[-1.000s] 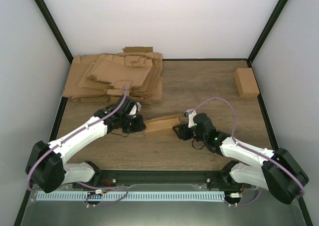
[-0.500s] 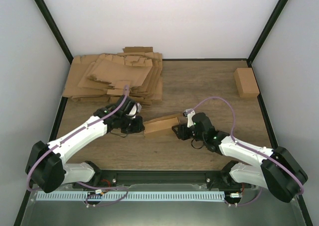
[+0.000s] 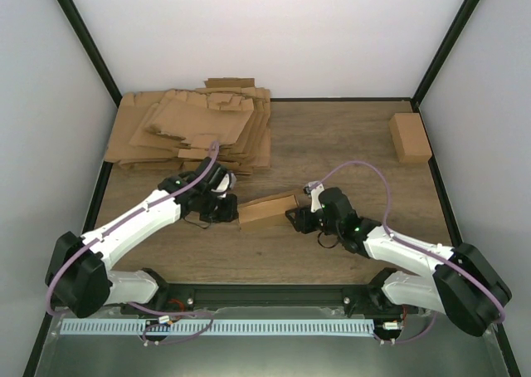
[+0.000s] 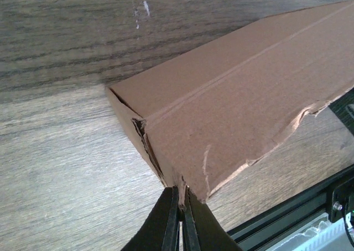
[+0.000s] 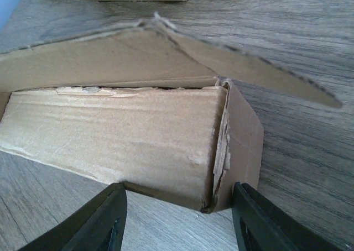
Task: Fold the paper box
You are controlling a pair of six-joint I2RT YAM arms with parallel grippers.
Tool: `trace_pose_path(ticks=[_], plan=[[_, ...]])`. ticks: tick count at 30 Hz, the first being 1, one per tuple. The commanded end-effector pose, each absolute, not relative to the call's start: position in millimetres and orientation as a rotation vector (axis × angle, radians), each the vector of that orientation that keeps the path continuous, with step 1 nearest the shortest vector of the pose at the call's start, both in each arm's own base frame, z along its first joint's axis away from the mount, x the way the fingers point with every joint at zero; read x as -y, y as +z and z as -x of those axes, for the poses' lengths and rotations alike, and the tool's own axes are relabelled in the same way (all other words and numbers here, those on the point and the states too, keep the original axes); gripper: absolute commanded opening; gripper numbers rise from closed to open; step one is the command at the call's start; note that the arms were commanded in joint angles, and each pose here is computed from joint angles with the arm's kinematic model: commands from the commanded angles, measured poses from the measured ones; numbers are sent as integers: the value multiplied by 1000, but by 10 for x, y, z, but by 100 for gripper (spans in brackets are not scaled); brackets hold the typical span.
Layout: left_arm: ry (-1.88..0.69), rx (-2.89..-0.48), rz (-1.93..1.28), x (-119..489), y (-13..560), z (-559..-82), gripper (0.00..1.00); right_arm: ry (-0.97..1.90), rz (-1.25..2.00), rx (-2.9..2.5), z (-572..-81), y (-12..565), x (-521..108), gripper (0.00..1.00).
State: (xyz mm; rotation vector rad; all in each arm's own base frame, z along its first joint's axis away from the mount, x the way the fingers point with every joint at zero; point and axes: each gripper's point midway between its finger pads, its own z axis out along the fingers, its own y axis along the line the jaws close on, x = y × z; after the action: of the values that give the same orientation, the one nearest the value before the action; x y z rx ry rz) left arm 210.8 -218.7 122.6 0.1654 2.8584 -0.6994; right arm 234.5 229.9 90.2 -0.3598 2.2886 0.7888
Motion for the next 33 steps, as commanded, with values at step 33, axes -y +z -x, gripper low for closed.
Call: trace_pose_path(ticks=[33], plan=[[-408,-2886,-283,2000,1278,-2269,6,495,664,-2184,-2473,1445,-2186,82]])
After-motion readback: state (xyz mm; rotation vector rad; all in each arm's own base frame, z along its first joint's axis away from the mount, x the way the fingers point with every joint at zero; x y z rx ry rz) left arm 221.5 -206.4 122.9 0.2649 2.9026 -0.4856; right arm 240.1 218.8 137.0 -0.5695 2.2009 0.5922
